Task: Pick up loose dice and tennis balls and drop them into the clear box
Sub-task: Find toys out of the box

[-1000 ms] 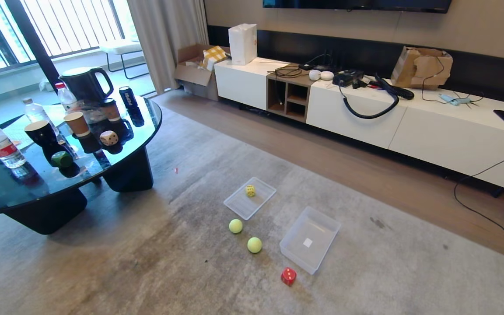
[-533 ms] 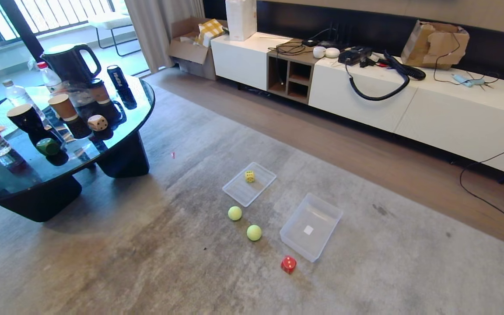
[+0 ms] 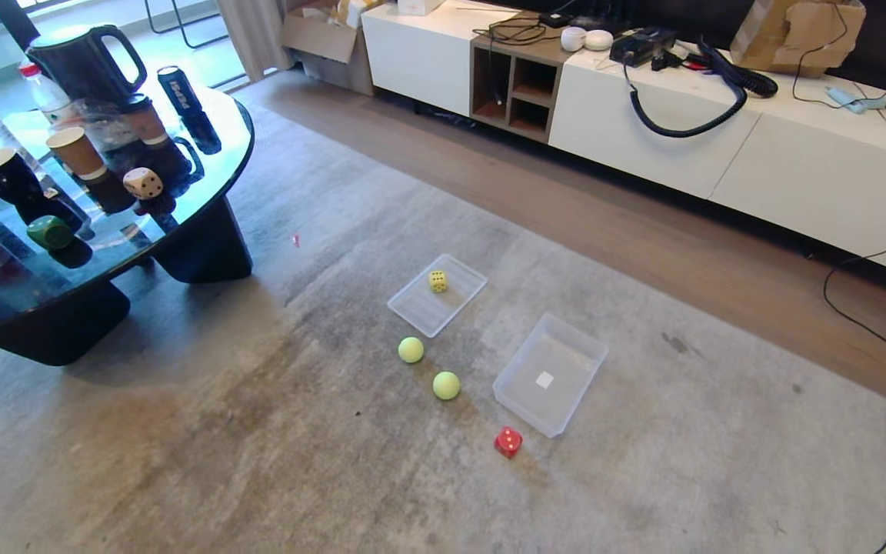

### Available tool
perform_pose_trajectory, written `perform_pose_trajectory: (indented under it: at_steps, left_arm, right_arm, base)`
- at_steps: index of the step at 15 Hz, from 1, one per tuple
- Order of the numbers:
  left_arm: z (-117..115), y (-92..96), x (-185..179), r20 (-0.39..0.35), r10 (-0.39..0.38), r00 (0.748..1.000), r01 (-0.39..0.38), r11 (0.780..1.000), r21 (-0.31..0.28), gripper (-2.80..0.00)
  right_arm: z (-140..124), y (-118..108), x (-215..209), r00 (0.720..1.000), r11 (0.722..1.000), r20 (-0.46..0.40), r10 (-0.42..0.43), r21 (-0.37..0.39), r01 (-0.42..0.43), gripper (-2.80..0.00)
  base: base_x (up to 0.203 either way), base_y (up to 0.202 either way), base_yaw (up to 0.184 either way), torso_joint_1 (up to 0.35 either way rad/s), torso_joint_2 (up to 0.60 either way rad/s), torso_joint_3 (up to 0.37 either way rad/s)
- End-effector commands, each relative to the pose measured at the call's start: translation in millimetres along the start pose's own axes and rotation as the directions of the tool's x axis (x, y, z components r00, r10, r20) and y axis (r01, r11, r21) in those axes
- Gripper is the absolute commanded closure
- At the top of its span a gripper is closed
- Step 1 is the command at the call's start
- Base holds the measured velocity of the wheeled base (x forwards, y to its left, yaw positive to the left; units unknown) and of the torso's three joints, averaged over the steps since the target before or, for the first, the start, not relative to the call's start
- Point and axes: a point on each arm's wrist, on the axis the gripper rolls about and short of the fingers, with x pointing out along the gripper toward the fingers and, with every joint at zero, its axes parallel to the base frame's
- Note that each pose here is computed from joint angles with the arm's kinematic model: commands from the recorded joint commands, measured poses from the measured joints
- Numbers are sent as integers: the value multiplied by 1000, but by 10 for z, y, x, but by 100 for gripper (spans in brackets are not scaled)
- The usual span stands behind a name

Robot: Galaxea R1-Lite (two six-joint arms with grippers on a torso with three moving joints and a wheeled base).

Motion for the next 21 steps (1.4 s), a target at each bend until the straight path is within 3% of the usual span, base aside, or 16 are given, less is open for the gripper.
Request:
perform_pose_trajectory:
  at_steps: [1,21]
  left_arm:
    - [0,0,0,0,1,1000,-1,1000,0,0]
    - [0,0,0,0,0,1000,0,1000,1,0]
  right_arm:
    - [0,0,0,1000,1000,0,0,0,0,0]
    - [0,0,0,1000,1000,0,0,0,0,0]
  base:
    - [0,0,0,10,-1,-197]
    - [0,0,0,2,4,-198]
